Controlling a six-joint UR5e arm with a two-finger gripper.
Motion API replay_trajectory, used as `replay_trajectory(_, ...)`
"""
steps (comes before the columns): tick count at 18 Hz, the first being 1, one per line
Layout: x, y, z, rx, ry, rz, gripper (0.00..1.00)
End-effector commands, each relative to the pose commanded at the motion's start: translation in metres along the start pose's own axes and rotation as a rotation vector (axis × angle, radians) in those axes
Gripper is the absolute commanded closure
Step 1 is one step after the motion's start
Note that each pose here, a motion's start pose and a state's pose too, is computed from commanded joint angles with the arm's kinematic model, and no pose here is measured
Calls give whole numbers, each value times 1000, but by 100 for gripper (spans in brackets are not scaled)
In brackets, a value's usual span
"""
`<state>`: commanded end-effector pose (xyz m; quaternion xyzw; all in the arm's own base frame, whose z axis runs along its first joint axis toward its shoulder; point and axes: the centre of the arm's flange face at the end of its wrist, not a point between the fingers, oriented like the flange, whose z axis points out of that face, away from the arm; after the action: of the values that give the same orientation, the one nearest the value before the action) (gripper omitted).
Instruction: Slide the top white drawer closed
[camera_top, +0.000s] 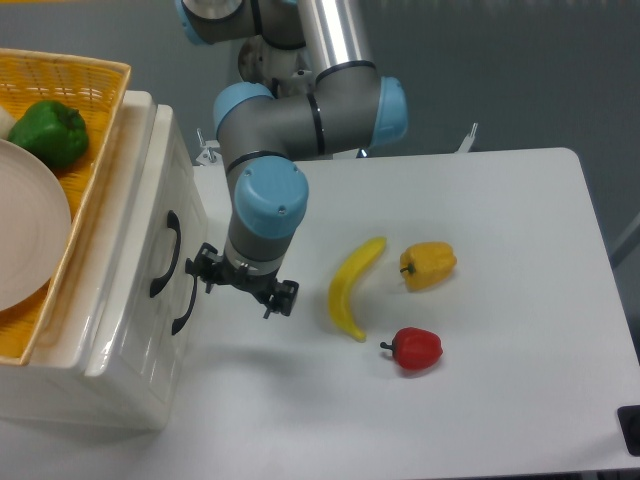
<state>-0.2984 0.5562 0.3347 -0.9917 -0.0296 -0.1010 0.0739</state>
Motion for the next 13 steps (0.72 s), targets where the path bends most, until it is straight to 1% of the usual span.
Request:
replay_trajectory(2,-13,7,-4,-19,-29,18,0)
replay_trajectory(3,-19,12,-12,-25,-49,12,0)
replay_trajectory(5,-27,17,-19,-23,-62,15,0)
replay_trajectory(9,-40,27,-28,-29,-85,58,0)
replay_trajectory(11,-48,43,-46,-50,-134,73,0)
replay_trajectory(12,-52,49,-50,-65,-147,99,0)
replay_trajectory(13,-55,53,-50,-81,-135,120,0)
